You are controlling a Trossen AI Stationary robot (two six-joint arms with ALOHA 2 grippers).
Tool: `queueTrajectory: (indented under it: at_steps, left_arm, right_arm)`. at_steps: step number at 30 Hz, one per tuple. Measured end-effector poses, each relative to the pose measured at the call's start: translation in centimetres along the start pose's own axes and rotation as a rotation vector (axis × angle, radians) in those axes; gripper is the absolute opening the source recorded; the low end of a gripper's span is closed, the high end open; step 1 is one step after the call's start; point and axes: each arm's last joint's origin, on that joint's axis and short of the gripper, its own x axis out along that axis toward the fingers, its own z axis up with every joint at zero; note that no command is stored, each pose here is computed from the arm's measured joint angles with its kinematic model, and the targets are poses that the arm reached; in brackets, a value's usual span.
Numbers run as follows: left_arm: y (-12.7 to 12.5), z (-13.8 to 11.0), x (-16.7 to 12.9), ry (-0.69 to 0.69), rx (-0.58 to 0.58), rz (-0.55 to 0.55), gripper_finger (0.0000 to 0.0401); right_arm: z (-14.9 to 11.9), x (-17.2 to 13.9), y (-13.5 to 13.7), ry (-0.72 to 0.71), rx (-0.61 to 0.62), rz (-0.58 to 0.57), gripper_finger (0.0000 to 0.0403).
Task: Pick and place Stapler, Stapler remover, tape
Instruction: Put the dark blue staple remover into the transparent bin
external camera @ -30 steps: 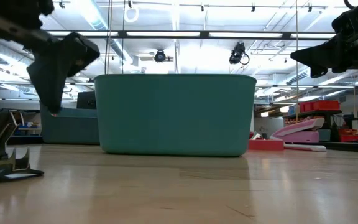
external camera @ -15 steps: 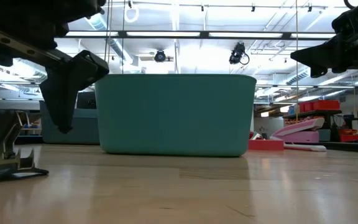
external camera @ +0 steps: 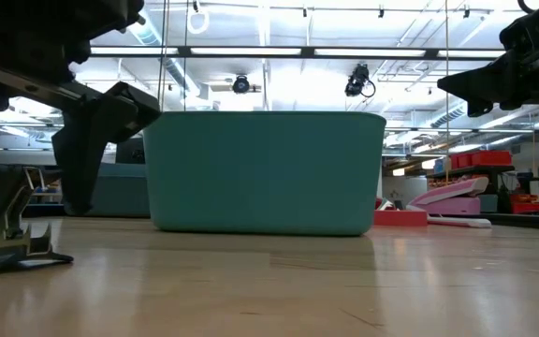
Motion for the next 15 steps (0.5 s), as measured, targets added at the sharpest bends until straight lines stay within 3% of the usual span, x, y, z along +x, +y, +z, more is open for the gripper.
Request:
queueTrajectory:
  at_steps: [15]
  left_arm:
    - [0.00, -0.01, 0.00, 0.001, 0.033, -0.001, 0.0234]
  right_arm:
    - [-0.01, 0.00, 0.00, 0.001, 0.000, 0.000, 0.0018]
